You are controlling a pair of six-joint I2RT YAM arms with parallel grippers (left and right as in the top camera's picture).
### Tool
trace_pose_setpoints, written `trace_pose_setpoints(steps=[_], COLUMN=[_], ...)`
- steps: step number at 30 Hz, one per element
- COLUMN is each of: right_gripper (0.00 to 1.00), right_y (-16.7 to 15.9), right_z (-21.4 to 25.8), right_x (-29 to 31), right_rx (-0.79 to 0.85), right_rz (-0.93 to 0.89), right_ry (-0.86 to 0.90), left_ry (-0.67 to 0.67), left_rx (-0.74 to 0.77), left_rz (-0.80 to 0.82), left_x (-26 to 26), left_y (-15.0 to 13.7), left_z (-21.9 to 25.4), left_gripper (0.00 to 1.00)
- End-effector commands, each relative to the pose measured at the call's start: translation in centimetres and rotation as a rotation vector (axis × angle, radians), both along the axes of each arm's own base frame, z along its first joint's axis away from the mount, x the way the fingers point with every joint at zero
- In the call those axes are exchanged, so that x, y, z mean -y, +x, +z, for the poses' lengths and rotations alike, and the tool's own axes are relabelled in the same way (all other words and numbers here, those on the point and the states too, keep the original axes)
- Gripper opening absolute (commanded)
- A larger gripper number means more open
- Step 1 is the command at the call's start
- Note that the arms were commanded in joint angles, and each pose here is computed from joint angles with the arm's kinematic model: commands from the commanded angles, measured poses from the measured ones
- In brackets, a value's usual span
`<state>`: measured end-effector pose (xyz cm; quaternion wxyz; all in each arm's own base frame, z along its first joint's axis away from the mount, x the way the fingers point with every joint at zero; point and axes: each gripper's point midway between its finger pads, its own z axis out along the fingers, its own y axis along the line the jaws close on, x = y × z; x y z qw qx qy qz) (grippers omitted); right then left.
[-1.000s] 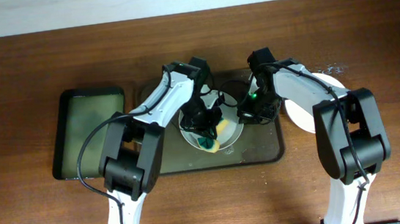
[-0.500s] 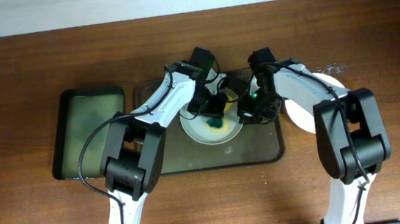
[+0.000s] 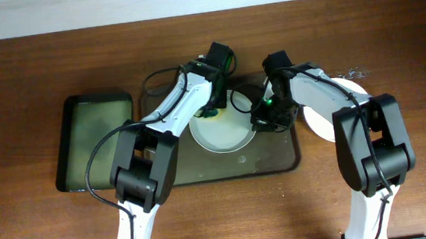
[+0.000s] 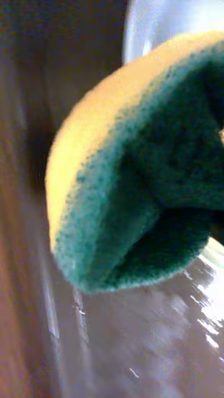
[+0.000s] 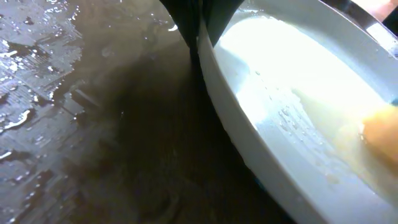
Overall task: Clean dirty plates on tray and stack at the side
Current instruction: 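Scrub the last plate with the sponge while right gripper holds it, then lift the sponge away toward the sponge tray with the left gripper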
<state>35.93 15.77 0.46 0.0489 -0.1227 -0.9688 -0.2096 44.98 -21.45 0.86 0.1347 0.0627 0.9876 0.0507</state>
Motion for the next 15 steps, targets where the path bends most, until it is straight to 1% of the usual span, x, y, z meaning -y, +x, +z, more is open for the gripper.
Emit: trace_pose_setpoints(steps=[1,4,6,11,13,15], right_gripper=[0.04,0.04,0.04,0.04,0.04,0.04], right_y=[-0.9,-0.9,-0.9,-0.9,-0.8,-0.8], right_z=[-1.3,-1.3,-1.4,-1.5,-1.5,-1.3], right_x=[1.6,1.6,1.7,1.9,2.0,1.9], right_rx=[-0.040,-0.040,-0.040,-0.036,-0.026,-0.008], right_rz=[-0.002,-0.001,-0.002,0.008,0.024,0.058], right_ry=[-0.079,-0.080,-0.086,-0.098,-0.100,-0.095], left_ry=[0.289,0.181,0.116,0.094,0.091,0.056], left_rx=[0.001,-0.049,-0.061,-0.040,-0.048,-0.075], left_rz=[0.173,0.118,0.076,0.061,0.084,0.091], left_x=[-8.7,-6.5,-5.1,-5.4,-6.7,-7.5], left_y=[1.0,1.2,1.7,2.5,2.4,2.1], left_z=[-1.9,-0.4,1.5,8.3,10.3,11.0], left_gripper=[0.00,0.00,0.00,0.00,0.00,0.00])
